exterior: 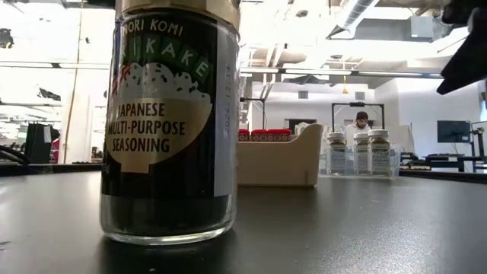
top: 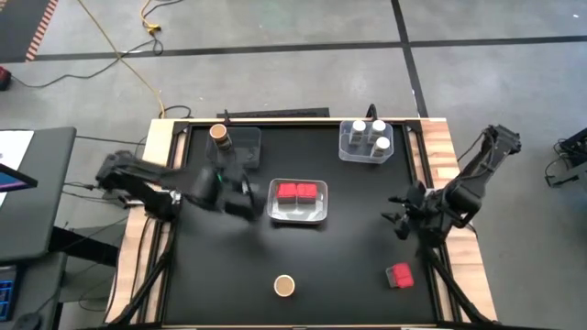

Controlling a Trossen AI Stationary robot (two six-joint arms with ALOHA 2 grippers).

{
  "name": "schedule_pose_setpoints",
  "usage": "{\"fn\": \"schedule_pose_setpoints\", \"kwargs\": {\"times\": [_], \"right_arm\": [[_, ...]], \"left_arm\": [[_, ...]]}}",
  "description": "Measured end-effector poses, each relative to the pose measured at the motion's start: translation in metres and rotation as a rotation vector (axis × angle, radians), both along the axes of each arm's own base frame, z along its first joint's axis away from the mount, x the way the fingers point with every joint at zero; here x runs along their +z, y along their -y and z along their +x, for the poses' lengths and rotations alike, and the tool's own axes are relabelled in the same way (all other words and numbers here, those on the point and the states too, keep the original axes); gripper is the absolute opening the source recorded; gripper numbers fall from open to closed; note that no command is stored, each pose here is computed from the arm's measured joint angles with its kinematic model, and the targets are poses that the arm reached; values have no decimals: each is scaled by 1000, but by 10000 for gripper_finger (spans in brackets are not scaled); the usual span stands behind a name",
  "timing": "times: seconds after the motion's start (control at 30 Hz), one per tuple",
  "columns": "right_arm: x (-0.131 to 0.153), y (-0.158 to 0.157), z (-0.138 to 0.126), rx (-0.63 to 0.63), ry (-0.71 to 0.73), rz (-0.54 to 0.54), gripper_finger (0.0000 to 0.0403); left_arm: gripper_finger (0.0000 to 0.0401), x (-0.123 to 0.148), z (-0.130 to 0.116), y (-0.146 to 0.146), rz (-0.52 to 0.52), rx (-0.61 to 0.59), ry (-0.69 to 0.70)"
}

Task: Sort spices by type
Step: Put the white seasoning bottle into the transparent bin

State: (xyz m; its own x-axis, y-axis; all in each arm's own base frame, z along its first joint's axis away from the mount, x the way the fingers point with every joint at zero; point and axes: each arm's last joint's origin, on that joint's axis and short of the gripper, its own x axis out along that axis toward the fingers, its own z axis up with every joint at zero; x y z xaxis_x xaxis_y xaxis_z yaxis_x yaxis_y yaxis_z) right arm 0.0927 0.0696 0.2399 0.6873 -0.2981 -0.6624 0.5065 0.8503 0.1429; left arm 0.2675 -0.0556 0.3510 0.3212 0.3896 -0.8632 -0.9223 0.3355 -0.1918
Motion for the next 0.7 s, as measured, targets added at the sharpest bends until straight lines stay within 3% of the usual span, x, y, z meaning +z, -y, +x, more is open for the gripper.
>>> {"fn": "schedule_pose_setpoints", "kwargs": {"times": [0.17, 0.37, 0.5, 0.7], "right_arm": [[2, 12, 5, -112, 20, 20, 305], [5, 29, 14, -283, 65, 53, 305], [5, 38, 17, -360, 64, 49, 305], [5, 43, 20, -410, 78, 61, 305]], "left_arm": [[195, 49, 10, -57, 334, -321, 110], [196, 79, 42, -137, 565, -624, 193], [196, 77, 69, -184, 649, -810, 168], [196, 64, 118, -233, 676, -1023, 208]]}}
